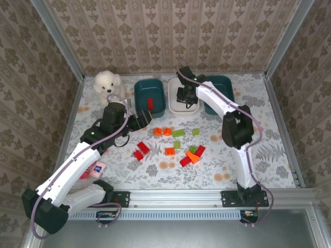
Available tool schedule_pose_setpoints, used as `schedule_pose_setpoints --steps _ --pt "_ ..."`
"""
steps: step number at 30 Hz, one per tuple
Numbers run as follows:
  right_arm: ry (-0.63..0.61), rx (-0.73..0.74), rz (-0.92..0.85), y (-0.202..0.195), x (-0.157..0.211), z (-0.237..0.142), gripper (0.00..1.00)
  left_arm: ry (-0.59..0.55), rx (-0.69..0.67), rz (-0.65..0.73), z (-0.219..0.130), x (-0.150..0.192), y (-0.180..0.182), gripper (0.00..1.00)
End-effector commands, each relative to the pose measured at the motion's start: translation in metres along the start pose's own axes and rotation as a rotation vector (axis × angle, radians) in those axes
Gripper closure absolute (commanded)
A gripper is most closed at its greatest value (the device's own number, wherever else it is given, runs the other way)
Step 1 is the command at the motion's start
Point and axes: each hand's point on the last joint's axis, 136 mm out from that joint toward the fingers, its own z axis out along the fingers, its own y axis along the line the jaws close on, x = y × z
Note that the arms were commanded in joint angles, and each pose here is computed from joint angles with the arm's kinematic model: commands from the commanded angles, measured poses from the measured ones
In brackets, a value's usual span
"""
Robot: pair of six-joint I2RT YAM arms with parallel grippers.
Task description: Sort the legos into containers by color
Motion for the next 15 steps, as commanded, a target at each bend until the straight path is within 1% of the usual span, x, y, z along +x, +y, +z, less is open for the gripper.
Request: schedule_pose_setpoints --steps 1,5,11,12,15 --pt "0.068 0.018 0.004 -0.007 -0.004 0.022 0.71 -0.030 -0.010 -0.023 -0.014 -0.005 0.001 0.20" --pt "0.086 0.005 0.028 -0.008 -0.012 0.048 0.68 -0.026 -0.051 -0.046 -0.021 0.002 0.014 0.20" --pt "0.133 0.003 0.038 -0.011 -0.004 0.072 0.63 -0.005 -0.118 -0.087 -0.030 0.021 0.038 0.21" --pt "0.136 0.002 0.039 -0.011 -0.003 0.073 0.61 -0.001 -0.128 -0.091 -0.032 0.023 0.041 0.21" --pt "0.128 -0.007 0.036 -0.009 -0.006 0.069 0.49 0.020 -0.154 -0.107 -0.035 0.032 0.049 0.21"
